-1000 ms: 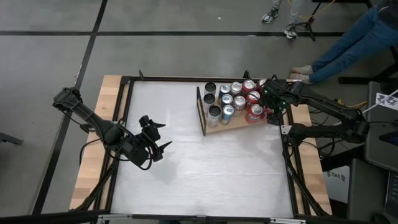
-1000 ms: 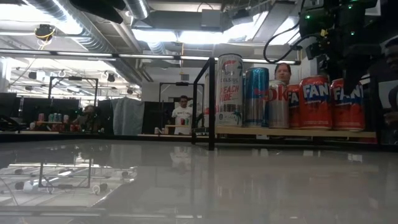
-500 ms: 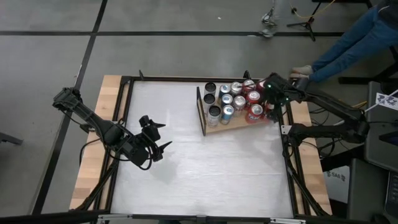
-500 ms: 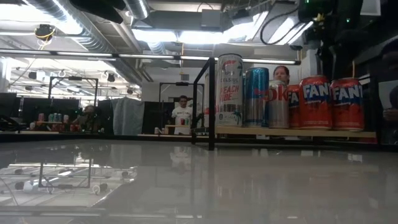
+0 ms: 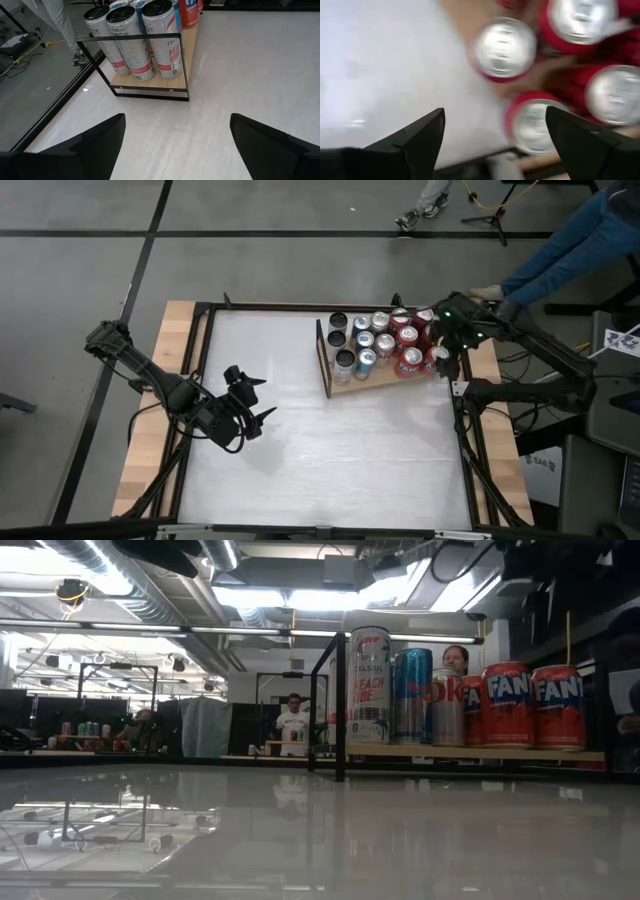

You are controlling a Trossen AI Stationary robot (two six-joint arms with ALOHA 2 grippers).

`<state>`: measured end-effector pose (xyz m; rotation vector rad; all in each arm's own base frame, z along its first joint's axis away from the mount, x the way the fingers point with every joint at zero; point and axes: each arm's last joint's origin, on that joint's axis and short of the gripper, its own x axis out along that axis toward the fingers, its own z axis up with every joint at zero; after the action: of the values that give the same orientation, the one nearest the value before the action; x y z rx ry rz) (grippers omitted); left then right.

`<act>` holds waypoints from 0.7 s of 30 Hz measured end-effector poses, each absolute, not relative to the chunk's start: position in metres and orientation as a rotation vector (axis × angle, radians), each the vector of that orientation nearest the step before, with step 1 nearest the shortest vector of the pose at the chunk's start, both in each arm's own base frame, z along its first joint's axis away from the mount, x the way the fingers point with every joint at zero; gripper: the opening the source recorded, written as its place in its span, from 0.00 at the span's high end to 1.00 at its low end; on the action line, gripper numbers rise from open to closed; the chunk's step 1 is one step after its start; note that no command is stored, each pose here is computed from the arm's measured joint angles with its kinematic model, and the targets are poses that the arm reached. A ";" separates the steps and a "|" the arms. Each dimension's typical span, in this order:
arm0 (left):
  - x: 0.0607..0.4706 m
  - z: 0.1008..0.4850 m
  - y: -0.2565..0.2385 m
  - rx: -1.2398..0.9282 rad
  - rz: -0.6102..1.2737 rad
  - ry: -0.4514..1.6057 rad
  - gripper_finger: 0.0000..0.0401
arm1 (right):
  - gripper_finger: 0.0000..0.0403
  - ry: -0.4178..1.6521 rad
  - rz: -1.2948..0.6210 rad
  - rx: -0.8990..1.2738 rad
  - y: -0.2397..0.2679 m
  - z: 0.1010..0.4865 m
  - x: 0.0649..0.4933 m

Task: Place canned beverage on shelf
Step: Return to Home Position

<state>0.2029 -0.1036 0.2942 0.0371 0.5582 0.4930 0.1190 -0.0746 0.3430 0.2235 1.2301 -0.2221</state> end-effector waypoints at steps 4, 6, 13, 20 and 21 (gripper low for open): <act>0.203 0.294 -0.104 0.037 0.493 0.558 0.13 | 0.17 1.132 -0.163 0.333 -0.065 0.349 0.111; 0.203 0.294 -0.104 0.037 0.493 0.558 0.13 | 0.17 1.095 -0.172 0.368 -0.060 0.353 0.105; 0.203 0.295 -0.103 0.041 0.507 0.547 0.13 | 0.17 0.930 -0.234 0.384 -0.043 0.366 0.080; 0.217 0.302 -0.097 0.021 0.480 0.495 0.14 | 0.17 0.564 -0.242 0.335 -0.045 0.391 0.085; 0.220 0.304 -0.096 0.025 0.460 0.490 0.15 | 0.17 0.513 -0.208 0.324 -0.046 0.395 0.089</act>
<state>0.2197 -0.0960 0.3038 0.0254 0.4900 0.4604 0.0888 -0.0461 0.3948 0.3242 0.5128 -0.2084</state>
